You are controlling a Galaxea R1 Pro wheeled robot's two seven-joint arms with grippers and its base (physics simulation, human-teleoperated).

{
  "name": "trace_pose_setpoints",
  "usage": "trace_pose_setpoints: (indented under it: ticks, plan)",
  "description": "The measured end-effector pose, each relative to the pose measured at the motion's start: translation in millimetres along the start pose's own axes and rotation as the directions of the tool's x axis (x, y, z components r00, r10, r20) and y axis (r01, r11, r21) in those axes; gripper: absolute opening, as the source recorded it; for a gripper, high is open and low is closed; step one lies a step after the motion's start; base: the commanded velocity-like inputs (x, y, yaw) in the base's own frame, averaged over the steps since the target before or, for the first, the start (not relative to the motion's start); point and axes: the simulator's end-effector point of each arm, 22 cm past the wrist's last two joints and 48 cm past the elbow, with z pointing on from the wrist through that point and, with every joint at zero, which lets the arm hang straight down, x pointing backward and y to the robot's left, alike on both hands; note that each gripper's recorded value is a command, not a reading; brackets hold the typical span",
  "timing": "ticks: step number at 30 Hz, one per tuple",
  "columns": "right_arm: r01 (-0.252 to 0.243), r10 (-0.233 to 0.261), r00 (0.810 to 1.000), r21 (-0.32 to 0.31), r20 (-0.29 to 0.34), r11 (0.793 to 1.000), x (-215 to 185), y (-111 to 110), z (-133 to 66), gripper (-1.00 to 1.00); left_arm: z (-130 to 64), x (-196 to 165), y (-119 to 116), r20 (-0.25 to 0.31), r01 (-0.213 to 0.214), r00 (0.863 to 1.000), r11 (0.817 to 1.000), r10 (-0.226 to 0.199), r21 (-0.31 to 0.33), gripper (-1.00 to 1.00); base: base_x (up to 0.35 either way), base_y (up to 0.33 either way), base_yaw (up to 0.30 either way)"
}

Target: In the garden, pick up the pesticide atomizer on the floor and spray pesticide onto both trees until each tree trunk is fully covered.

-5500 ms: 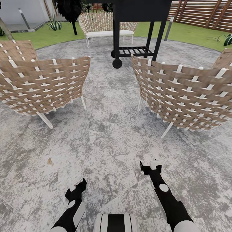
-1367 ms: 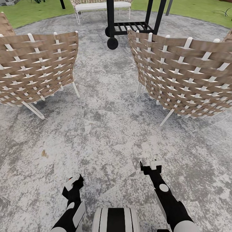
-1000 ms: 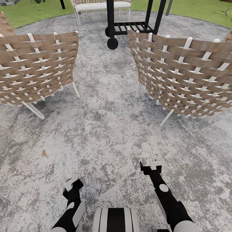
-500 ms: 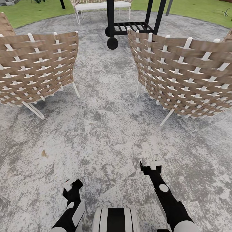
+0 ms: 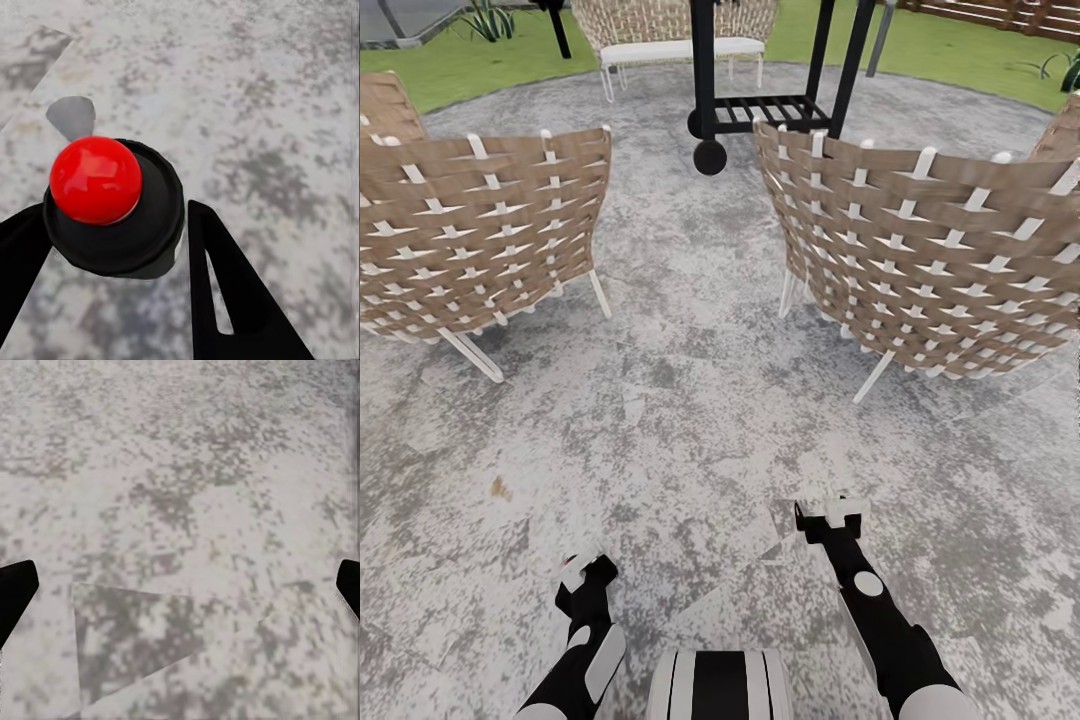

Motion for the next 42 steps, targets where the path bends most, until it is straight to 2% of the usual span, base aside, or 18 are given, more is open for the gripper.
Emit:
trace_pose_setpoints:
  ticks: [5,8,10,11,13,14,15,16,18,19,27,35,42]
  plan:
    - [0.003,-0.003,1.000,0.002,0.015,1.000,-10.0,-1.5,-3.2,1.00,-2.7,-9.7,-7.3,0.015,-0.001,1.000,1.000,0.001,0.018,-1.00,0.000,0.000,0.000]
    - [0.003,-0.003,1.000,0.003,0.027,1.000,-17.1,-2.5,-5.0,1.00,-4.8,-15.2,-19.3,0.023,-0.010,1.000,0.998,0.009,0.061,-1.00,0.000,0.000,0.000]
    - [0.003,-0.003,0.999,0.004,0.035,1.000,-22.0,-2.8,-6.3,1.00,-6.3,-18.7,-28.6,0.028,-0.024,0.999,0.994,0.021,0.108,-1.00,0.000,0.000,0.000]
    - [0.003,-0.003,0.999,0.004,0.038,1.000,-24.1,-2.7,-6.9,1.00,-3.0,-25.0,-25.4,0.039,-0.043,0.999,0.990,0.038,0.132,-1.00,0.000,0.000,0.000]
    - [0.003,-0.003,0.999,0.005,0.046,1.000,-28.9,-3.3,-8.2,1.00,2.1,-36.7,-17.0,0.061,-0.072,0.996,0.988,0.064,0.140,-1.00,0.000,0.000,0.000]
    - [0.004,-0.004,0.999,0.004,0.046,1.000,-29.2,-3.1,-9.1,1.00,6.9,-46.8,-9.2,0.088,-0.130,0.989,0.980,0.118,0.149,-1.00,0.000,0.000,0.000]
    - [0.010,-0.010,0.999,0.009,0.043,1.000,-27.3,-7.2,-10.3,1.00,6.7,-46.9,-13.7,0.132,-0.334,0.941,0.919,0.312,0.210,-1.00,0.000,0.000,0.000]
    - [0.011,-0.011,0.999,0.010,0.047,1.000,-30.2,-7.9,-11.1,1.00,4.9,-45.7,-13.6,0.135,-0.359,0.932,0.907,0.337,0.218,-1.00,0.000,0.000,0.000]
    - [0.013,-0.013,0.998,0.012,0.056,1.000,-35.8,-8.9,-13.1,1.00,0.7,-40.6,-8.9,0.123,-0.380,0.925,0.898,0.361,0.221,-1.00,0.000,0.000,0.000]
    - [0.014,-0.015,0.998,0.013,0.059,1.000,-37.5,-9.2,-14.5,1.00,-1.6,-33.3,-2.5,0.099,-0.393,0.920,0.893,0.380,0.221,-1.00,0.000,0.000,0.000]
    - [0.017,-0.017,1.000,0.005,0.014,1.000,-9.3,-5.2,-39.0,1.00,-20.8,-19.3,17.6,0.069,-0.408,0.913,0.885,0.403,0.225,-1.00,0.000,0.000,0.000]
    - [0.017,-0.017,1.000,-0.003,-0.017,1.000,6.9,-1.3,-54.7,1.00,-39.8,-11.3,34.6,0.060,-0.411,0.911,0.883,0.409,0.224,-1.00,0.000,0.000,0.000]
    - [0.014,-0.016,0.996,-0.021,-0.093,1.000,45.7,6.9,-71.6,1.00,-54.7,-6.8,51.6,0.058,-0.418,0.908,0.881,0.416,0.220,-1.00,0.000,0.000,0.000]
